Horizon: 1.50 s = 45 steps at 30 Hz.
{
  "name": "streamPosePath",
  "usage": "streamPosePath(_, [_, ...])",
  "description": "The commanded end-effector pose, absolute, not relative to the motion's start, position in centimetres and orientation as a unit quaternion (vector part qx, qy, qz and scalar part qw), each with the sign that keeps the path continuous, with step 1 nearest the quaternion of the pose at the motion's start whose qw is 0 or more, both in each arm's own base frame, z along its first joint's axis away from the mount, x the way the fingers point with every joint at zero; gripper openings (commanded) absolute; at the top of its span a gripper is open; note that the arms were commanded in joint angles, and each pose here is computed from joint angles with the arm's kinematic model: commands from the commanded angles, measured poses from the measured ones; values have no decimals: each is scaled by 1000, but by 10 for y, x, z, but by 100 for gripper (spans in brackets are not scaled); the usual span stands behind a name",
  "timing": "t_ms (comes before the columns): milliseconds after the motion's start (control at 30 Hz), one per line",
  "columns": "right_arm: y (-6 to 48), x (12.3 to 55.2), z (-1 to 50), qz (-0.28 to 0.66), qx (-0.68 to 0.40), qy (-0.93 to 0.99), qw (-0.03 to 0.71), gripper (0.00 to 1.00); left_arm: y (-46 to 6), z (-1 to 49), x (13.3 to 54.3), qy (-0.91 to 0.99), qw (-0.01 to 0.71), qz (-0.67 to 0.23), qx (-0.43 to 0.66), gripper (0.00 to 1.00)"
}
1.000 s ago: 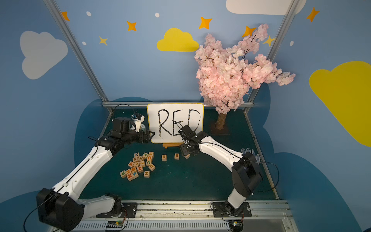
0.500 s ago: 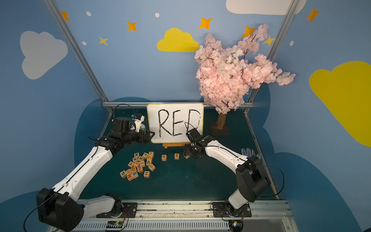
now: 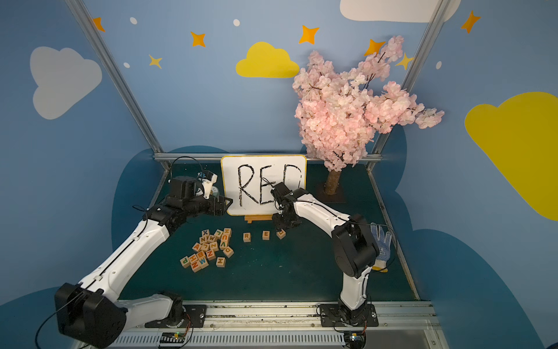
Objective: Assemble the uppercase word "red" with letter blocks
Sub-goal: Pick up the letter block from the center of the board.
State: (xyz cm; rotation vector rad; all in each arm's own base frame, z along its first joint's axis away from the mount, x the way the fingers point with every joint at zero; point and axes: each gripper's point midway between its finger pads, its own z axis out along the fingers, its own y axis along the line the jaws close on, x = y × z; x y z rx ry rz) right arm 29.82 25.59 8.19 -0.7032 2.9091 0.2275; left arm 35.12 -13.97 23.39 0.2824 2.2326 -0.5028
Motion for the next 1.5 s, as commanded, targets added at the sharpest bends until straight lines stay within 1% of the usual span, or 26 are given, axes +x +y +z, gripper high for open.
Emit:
streamPosePath(0, [245, 287, 69, 49, -290, 956, 21, 59, -137, 244, 351, 879, 418, -196, 113, 86])
streamPosePath(167, [256, 288, 64, 67, -298, 952, 21, 59, -137, 242, 351, 881, 417, -194, 113, 86])
streamPosePath(367, [256, 294, 52, 48, -298, 953, 23, 58, -137, 240, 352, 882, 414, -194, 113, 86])
streamPosePath(800, [260, 300, 36, 33, -291, 956, 23, 44, -136, 239, 353, 883, 413, -192, 112, 86])
streamPosePath(900, [260, 299, 35, 31, -288, 957, 23, 38, -136, 239, 353, 883, 413, -192, 111, 86])
streamPosePath(1067, [259, 296, 40, 31, -281, 959, 27, 20, -136, 240, 352, 883, 414, -193, 112, 86])
streamPosePath(1100, [258, 295, 42, 31, -277, 960, 30, 19, -136, 240, 352, 882, 414, -193, 112, 86])
streamPosePath(1267, [253, 289, 65, 32, -242, 968, 56, 16, -137, 240, 352, 882, 414, -195, 112, 86])
streamPosePath(1467, [248, 282, 81, 54, -147, 983, 94, 19, -138, 241, 352, 881, 414, -199, 112, 86])
